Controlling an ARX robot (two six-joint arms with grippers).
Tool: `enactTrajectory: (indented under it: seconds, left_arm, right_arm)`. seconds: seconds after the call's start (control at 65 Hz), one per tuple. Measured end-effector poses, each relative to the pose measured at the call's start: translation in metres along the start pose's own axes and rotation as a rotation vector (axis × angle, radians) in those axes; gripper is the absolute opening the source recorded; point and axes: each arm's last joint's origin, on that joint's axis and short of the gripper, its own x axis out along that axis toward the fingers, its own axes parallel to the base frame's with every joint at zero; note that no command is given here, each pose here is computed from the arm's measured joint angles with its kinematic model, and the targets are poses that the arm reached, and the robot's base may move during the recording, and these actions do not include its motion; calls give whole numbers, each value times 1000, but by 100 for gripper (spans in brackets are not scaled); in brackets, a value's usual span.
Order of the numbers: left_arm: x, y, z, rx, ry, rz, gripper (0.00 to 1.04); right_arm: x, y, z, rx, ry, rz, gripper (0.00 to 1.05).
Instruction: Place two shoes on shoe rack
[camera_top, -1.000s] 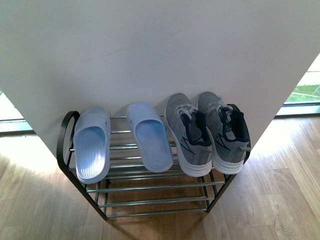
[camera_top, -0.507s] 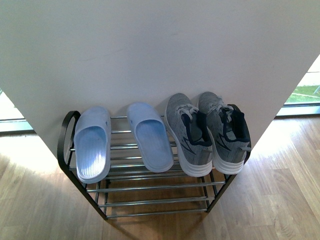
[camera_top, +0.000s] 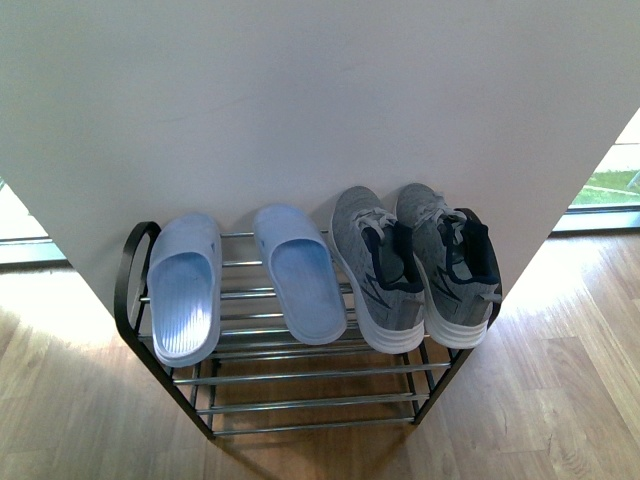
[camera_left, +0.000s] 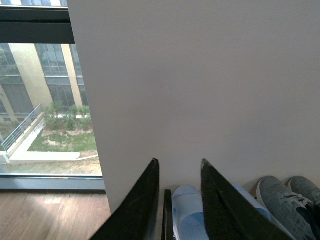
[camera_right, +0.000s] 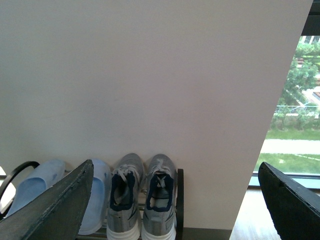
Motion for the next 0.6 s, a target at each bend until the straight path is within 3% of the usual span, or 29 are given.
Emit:
enactTrajectory:
  seconds: [0.092, 0.6]
  left_arm:
    - [-4, 0, -6, 3, -9, -1, 1]
    - [-15, 0, -26, 8, -13, -1, 1]
  right_arm:
    - [0, 0, 0, 0, 0, 0, 95]
    - [0, 0, 0, 0, 0, 0, 95]
